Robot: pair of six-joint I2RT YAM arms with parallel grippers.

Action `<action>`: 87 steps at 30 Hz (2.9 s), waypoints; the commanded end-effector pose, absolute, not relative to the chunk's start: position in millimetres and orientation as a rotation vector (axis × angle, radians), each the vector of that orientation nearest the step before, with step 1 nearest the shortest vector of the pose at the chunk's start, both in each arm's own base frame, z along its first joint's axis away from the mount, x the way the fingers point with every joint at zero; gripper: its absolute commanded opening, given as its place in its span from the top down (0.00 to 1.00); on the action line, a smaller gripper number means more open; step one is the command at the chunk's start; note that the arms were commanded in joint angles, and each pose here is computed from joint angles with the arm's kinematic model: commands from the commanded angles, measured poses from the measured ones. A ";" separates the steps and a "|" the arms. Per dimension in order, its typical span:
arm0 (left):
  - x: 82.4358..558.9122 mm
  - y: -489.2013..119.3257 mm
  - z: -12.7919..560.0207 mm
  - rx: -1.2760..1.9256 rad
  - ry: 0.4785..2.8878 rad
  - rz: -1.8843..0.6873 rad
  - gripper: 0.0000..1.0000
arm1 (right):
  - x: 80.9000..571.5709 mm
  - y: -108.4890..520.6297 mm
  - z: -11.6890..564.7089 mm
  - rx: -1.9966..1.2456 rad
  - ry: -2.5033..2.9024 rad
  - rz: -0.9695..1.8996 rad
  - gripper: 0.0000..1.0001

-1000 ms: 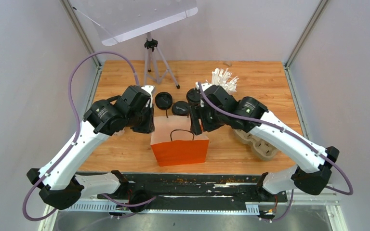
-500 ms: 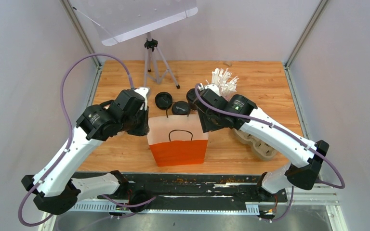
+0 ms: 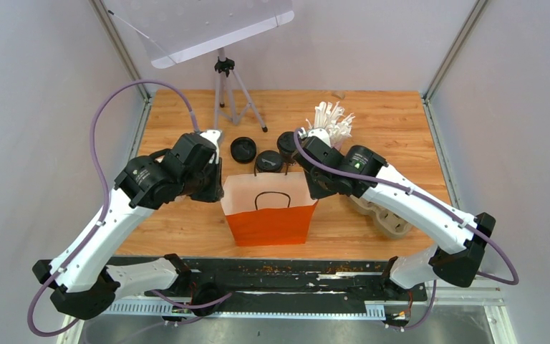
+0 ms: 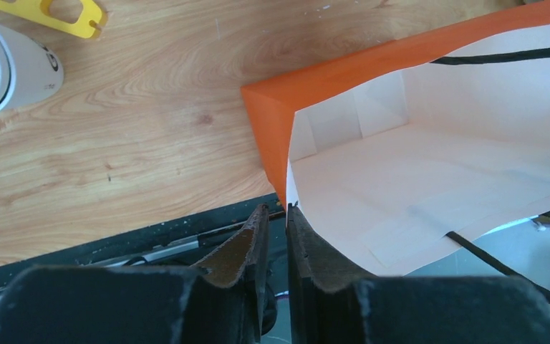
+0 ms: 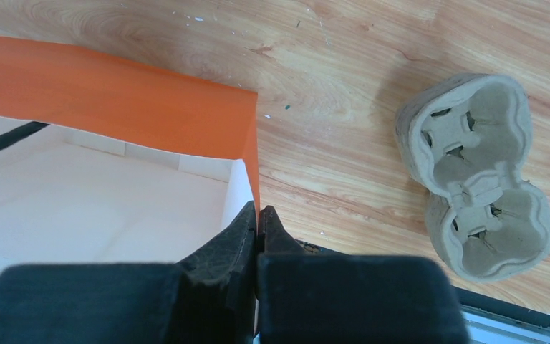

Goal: Pack the takeout coffee

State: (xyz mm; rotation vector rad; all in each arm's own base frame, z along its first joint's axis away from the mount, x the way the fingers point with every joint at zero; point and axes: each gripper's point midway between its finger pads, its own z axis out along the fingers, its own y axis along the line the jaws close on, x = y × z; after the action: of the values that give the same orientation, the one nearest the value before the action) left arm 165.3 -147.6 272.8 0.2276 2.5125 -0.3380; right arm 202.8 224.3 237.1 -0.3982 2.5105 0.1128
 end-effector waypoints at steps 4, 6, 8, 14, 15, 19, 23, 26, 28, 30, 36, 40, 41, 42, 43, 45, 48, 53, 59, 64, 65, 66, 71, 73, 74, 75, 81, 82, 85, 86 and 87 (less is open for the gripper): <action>171.0 -165.7 287.9 0.192 2.475 -0.449 0.66 | 204.4 244.3 254.5 -0.388 2.480 0.242 1.00; 172.3 -166.7 288.8 0.181 2.472 -0.454 0.58 | 203.7 248.8 259.7 -0.382 2.473 0.278 1.00; 172.1 -165.8 286.2 0.169 2.479 -0.447 0.49 | 203.2 251.1 264.0 -0.372 2.469 0.302 1.00; 171.6 -158.3 281.3 0.156 2.486 -0.403 0.39 | 200.5 261.6 271.8 -0.363 2.451 0.400 0.93; 171.5 -156.7 280.3 0.154 2.487 -0.393 0.39 | 200.2 263.3 272.9 -0.364 2.444 0.417 0.89; 169.9 -153.8 275.5 0.154 2.496 -0.378 0.39 | 199.1 261.3 275.6 -0.363 2.436 0.425 0.75; 172.8 -156.7 275.7 0.176 2.490 -0.379 0.39 | 200.1 254.8 278.8 -0.330 2.438 0.407 0.69; 173.9 -162.1 274.1 0.194 2.505 -0.390 0.38 | 202.3 252.1 275.5 -0.341 2.436 0.376 0.63; 174.3 -165.3 271.8 0.203 2.518 -0.394 0.38 | 203.8 249.1 274.2 -0.349 2.441 0.343 0.56; 174.2 -165.8 270.1 0.204 2.525 -0.392 0.37 | 204.8 245.9 276.5 -0.357 2.441 0.316 0.52; 174.2 -162.8 263.3 0.236 2.536 -0.359 0.50 | 206.7 238.5 303.6 -0.414 2.373 0.314 0.44; 182.5 -157.5 265.5 0.309 2.498 -0.294 0.66 | 205.3 234.8 329.4 -0.483 2.316 0.383 0.38; 183.8 -156.9 268.5 0.327 2.483 -0.289 0.69 | 205.8 231.8 335.7 -0.499 2.303 0.401 0.38; 185.1 -156.2 270.9 0.337 2.472 -0.284 0.72 | 205.6 229.2 342.3 -0.518 2.285 0.417 0.37; 186.1 -156.2 273.7 0.347 2.458 -0.286 0.75 | 205.6 225.9 348.5 -0.534 2.264 0.431 0.37; 186.1 -160.9 278.9 0.390 2.428 -0.323 0.78 | 210.3 213.8 352.4 -0.548 2.248 0.441 0.37; 185.7 -166.5 280.6 0.457 2.391 -0.362 0.80 | 226.4 188.0 353.2 -0.540 2.216 0.436 0.37; 183.5 -167.6 273.8 0.500 2.397 -0.368 0.79 | 258.9 121.3 317.6 -0.254 2.353 0.296 0.36; 183.7 -171.5 280.7 0.510 2.378 -0.396 0.60 | 265.6 67.5 246.4 0.141 2.571 0.125 0.37; 183.2 -174.2 292.8 0.494 2.362 -0.427 0.43 | 266.3 39.8 201.7 0.545 2.606 0.089 0.36; 182.6 -173.5 295.6 0.487 2.359 -0.430 0.40 | 264.7 34.8 191.4 0.627 2.610 0.075 0.36; 182.0 -172.8 297.4 0.482 2.358 -0.431 0.37 | 263.3 31.0 185.2 0.677 2.609 0.052 0.35; 178.0 -158.2 299.9 0.430 2.358 -0.385 0.26 | 262.6 11.0 165.5 0.825 2.540 -0.082 0.27; 175.7 -150.8 298.7 0.418 2.357 -0.359 0.25 | 265.6 14.4 157.2 0.829 2.537 -0.054 0.26; 174.5 -148.5 298.7 0.415 2.354 -0.355 0.25 | 266.3 17.0 151.5 0.836 2.547 -0.040 0.26; 173.5 -146.2 298.7 0.412 2.352 -0.350 0.25 | 266.1 19.5 146.0 0.845 2.558 -0.027 0.26; 169.7 -137.8 302.0 0.400 2.339 -0.334 0.25 | 259.8 23.8 116.0 0.928 2.606 -0.031 0.29; 169.2 -138.0 301.4 0.405 2.343 -0.334 0.25 | 258.7 23.3 113.1 0.945 2.606 -0.037 0.29; 167.8 -139.5 297.6 0.408 2.360 -0.339 0.25 | 254.6 19.7 105.4 0.967 2.613 -0.076 0.30; 167.7 -140.4 295.7 0.405 2.367 -0.342 0.26 | 253.0 18.3 103.1 0.971 2.619 -0.091 0.30; 167.2 -142.4 294.3 0.402 2.372 -0.352 0.26 | 252.2 17.4 101.3 0.973 2.623 -0.102 0.30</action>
State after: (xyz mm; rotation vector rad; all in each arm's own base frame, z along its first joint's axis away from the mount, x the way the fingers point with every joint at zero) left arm 167.6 -141.1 295.4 0.4244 2.3618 -0.3430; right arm 244.2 22.3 104.9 0.9084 2.6774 -0.0754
